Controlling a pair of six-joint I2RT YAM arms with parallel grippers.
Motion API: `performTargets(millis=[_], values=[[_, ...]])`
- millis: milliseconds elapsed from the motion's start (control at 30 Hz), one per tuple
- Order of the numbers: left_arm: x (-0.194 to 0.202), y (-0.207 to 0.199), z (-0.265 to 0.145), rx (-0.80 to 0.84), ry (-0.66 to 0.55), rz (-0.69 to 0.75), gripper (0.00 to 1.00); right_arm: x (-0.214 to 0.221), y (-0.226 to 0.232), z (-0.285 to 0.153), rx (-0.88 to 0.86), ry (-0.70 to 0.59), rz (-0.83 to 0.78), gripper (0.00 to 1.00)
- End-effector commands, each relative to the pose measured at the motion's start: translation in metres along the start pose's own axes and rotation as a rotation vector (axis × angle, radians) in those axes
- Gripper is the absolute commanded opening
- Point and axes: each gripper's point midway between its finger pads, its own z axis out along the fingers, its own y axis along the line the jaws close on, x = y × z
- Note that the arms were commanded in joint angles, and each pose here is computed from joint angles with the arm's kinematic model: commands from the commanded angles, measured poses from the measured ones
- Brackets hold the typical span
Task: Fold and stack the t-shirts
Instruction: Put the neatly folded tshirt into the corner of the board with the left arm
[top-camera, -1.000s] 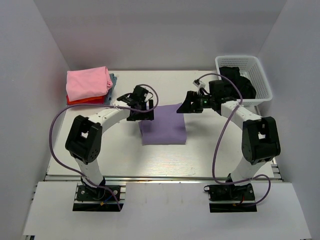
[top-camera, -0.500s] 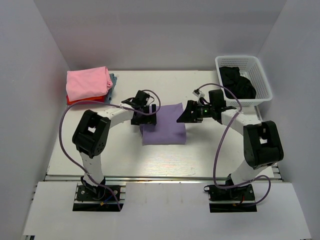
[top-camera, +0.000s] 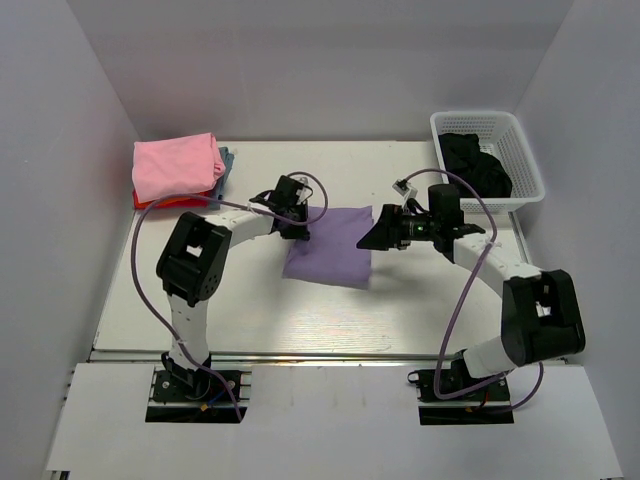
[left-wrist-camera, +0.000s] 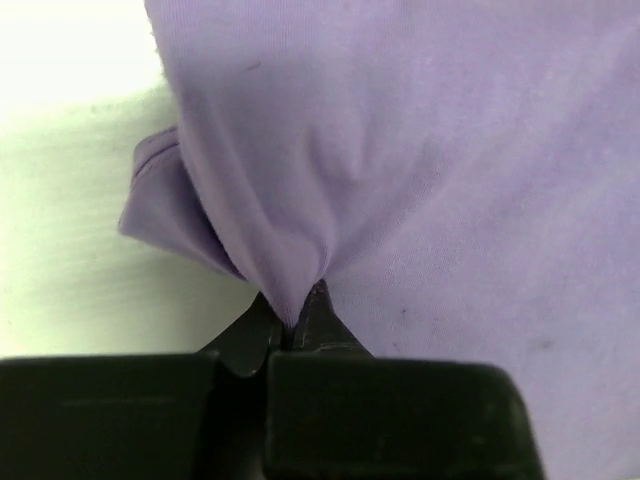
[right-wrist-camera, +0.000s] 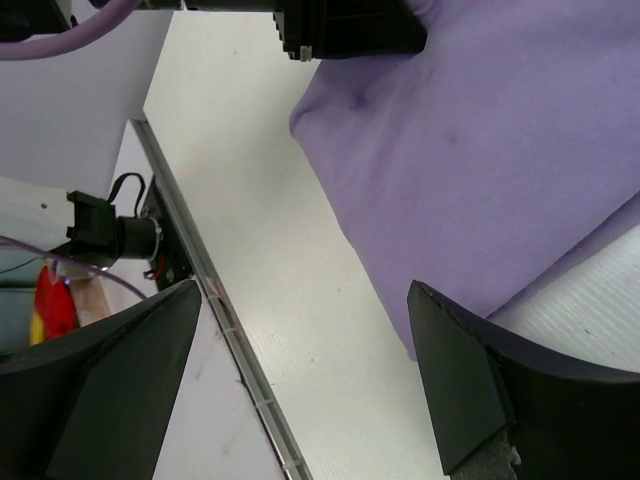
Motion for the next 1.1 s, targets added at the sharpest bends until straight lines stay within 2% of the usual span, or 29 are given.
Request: performTargets(millis=[0, 133, 233, 267, 367, 433, 467, 733, 933, 967, 1067], values=[[0.035, 0.031, 0.021, -0.129, 0.126, 0.054, 0.0, -0.004, 0.001, -0.012, 0.059, -0.042, -0.054, 0.9], [-0.005, 0.029, 0.0, -0.159, 0.005, 0.13, 0.0, 0.006, 0.001, -0.02, 0.098, -0.047, -0.057, 0.9], [-0.051, 0.025, -0.035, -0.162, -0.127, 0.204, 0.0, 0.012, -0.002, -0.027, 0.151, -0.058, -0.065, 0.9], [-0.075, 0.025, -0.057, -0.195, -0.206, 0.224, 0.0, 0.012, 0.001, -0.031, 0.155, -0.07, -0.088, 0.9], [-0.113, 0.018, -0.09, -0.221, -0.299, 0.311, 0.0, 0.015, -0.004, -0.037, 0.209, -0.084, -0.106, 0.9], [-0.125, 0.026, -0.105, -0.275, -0.297, 0.334, 0.0, 0.014, -0.005, -0.04, 0.23, -0.096, -0.114, 0.9], [-0.142, 0.024, -0.118, -0.298, -0.338, 0.337, 0.0, 0.013, -0.006, -0.042, 0.243, -0.1, -0.114, 0.9], [-0.203, 0.042, -0.171, -0.41, -0.459, 0.406, 0.0, 0.004, 0.005, -0.052, 0.259, -0.13, -0.146, 0.9], [-0.254, 0.051, -0.21, -0.463, -0.555, 0.529, 0.0, -0.004, 0.013, -0.059, 0.281, -0.161, -0.162, 0.9], [-0.257, 0.051, -0.207, -0.471, -0.543, 0.552, 0.0, -0.006, 0.013, -0.06, 0.283, -0.166, -0.162, 0.9], [-0.278, 0.06, -0.231, -0.512, -0.577, 0.593, 0.0, -0.005, 0.013, -0.061, 0.288, -0.17, -0.148, 0.9]])
